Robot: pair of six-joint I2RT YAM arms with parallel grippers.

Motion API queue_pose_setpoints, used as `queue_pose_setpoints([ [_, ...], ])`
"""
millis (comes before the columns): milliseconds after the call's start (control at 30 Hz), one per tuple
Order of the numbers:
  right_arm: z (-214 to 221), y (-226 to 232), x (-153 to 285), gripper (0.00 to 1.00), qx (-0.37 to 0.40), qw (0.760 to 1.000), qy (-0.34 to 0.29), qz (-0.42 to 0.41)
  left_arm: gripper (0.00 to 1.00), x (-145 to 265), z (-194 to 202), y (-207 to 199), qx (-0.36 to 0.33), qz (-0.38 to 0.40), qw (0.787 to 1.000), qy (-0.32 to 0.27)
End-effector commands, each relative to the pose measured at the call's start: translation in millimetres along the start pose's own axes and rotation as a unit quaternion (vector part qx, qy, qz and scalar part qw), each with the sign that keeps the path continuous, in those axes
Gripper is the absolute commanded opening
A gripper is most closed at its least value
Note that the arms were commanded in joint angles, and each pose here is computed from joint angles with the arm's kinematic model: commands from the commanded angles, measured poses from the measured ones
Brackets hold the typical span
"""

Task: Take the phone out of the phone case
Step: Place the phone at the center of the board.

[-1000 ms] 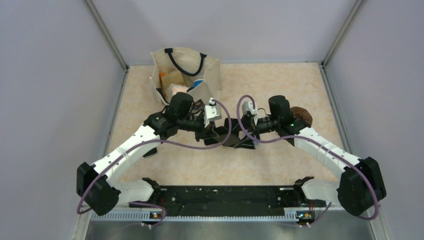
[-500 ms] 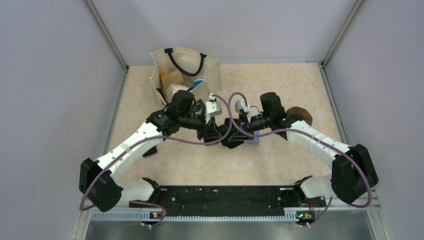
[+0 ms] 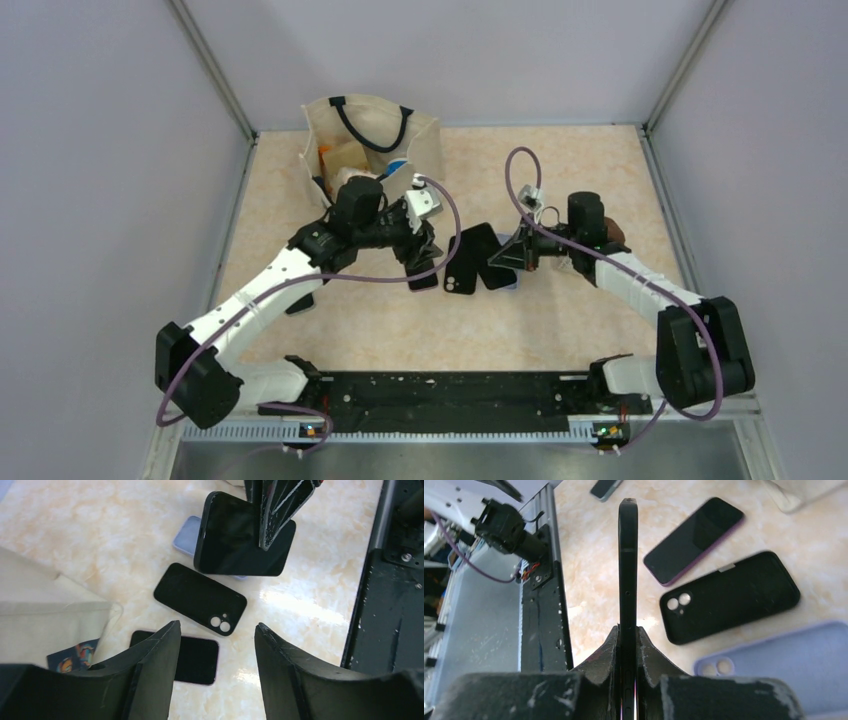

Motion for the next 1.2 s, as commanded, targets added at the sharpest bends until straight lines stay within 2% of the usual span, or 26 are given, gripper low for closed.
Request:
queue_pose_setpoints([
  [0, -5, -20, 16, 0.0, -0.031, 0.998, -0.031, 0.035, 0.62, 15, -30, 7, -0.021, -0.05, 0.997, -0.062],
  [167, 8, -46, 36, 0.0, -0.093, 0.991, -0.032, 0.088, 0.61, 16, -28, 3, -0.018, -0.041, 0.997, -0.062],
  [300, 24, -65, 46, 0.0, -0.124, 0.982, -0.011, 0.141, 0.61, 17, -28, 2, -0.018, -0.04, 0.997, -0.063],
  [600, 44, -93, 71, 0.0, -0.153, 0.96, 0.023, 0.234, 0.61, 18, -28, 0, -0.017, -0.036, 0.997, -0.064],
  [733, 56, -96, 81, 0.0, -0.186, 0.951, 0.038, 0.244, 0.61, 19, -27, 0, -0.018, -0.034, 0.997, -0.066],
  [1167, 71, -110, 94, 0.0, -0.207, 0.925, 0.072, 0.31, 0.61, 17, -26, -1, -0.016, -0.028, 0.997, -0.066],
])
Point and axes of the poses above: each gripper's point midway between its finger pads, its own x axis back along the fingers, its own y axis along the line the jaws close on, z = x × y, the point moved 4 cm from there along x, back along the fingers, and after that the axes turned 12 degrees about x, right-handed, at the moved point
